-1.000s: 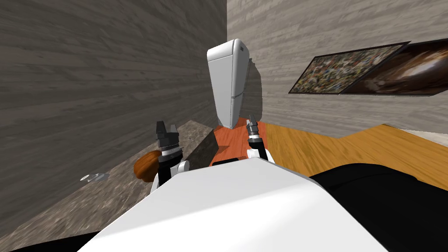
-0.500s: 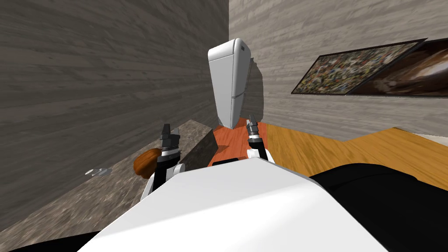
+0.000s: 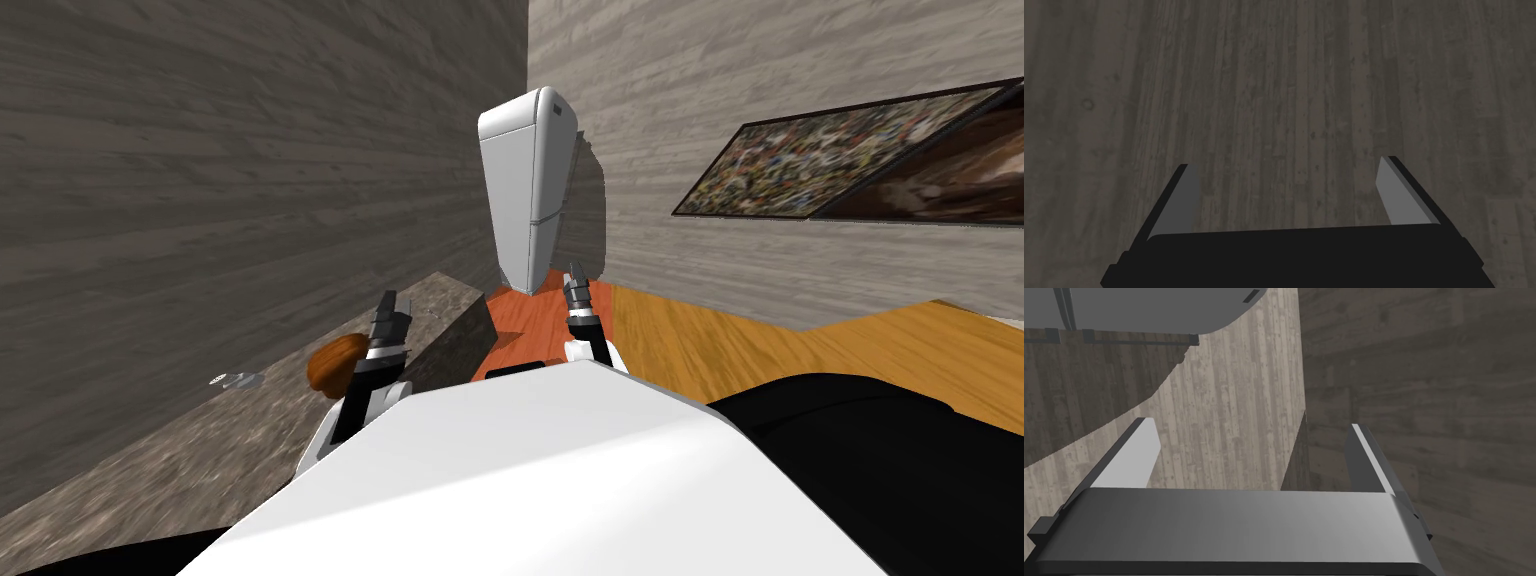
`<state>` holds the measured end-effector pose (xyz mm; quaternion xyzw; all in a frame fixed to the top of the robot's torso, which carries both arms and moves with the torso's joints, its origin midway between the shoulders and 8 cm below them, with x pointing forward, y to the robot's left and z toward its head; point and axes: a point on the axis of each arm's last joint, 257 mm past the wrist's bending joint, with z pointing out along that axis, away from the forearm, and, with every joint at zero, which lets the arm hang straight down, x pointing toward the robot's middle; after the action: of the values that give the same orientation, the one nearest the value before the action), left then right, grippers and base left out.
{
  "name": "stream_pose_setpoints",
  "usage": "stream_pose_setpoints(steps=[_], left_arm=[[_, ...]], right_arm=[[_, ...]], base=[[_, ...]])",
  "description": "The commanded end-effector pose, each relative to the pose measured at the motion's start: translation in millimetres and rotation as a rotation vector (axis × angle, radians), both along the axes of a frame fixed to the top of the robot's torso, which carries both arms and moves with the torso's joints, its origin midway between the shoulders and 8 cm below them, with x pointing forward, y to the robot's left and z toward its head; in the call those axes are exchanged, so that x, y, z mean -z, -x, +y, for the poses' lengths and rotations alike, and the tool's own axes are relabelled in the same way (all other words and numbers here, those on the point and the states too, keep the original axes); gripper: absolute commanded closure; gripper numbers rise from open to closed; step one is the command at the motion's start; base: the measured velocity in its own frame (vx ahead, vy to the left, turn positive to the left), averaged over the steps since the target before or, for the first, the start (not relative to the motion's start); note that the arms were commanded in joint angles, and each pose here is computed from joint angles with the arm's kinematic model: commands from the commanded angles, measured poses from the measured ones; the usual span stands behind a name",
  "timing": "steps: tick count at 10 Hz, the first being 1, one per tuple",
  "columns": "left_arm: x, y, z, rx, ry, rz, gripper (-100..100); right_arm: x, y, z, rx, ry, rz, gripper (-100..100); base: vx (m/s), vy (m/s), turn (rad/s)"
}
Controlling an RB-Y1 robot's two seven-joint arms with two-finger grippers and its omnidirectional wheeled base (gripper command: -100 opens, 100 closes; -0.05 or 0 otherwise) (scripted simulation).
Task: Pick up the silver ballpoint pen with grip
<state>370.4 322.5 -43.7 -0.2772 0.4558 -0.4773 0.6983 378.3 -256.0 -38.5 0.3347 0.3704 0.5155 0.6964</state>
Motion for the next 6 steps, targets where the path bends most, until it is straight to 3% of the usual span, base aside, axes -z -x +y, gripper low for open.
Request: stream_pose_setpoints(steps=[1,2,3,5,6], left_arm=[[17,-4,12.4,-0.003,-0.009,0.066,-100],[29,-6,21.6,-0.008,-0.015,0.11,-100],[28,-6,20.8,-0.002,-0.026,0.112,-100],[53,-7,41.3,-0.016,-0.037,0.204,-100],[52,-8,40.7,-0.01,-0.048,0.206,-100]], right_arm=[[0,0,0,0.0,0.0,0.0,0],[0,0,0,0.0,0.0,0.0,0],[0,0,0,0.0,0.0,0.0,0],[0,0,0,0.0,0.0,0.0,0],[0,0,0,0.0,0.0,0.0,0]], base=[[-0.017,-0.075,0.084],[-0.025,-0.095,0.084],[-0.018,-0.067,0.045],[-0.007,-0.055,0.062],[-0.001,-0.054,0.034]])
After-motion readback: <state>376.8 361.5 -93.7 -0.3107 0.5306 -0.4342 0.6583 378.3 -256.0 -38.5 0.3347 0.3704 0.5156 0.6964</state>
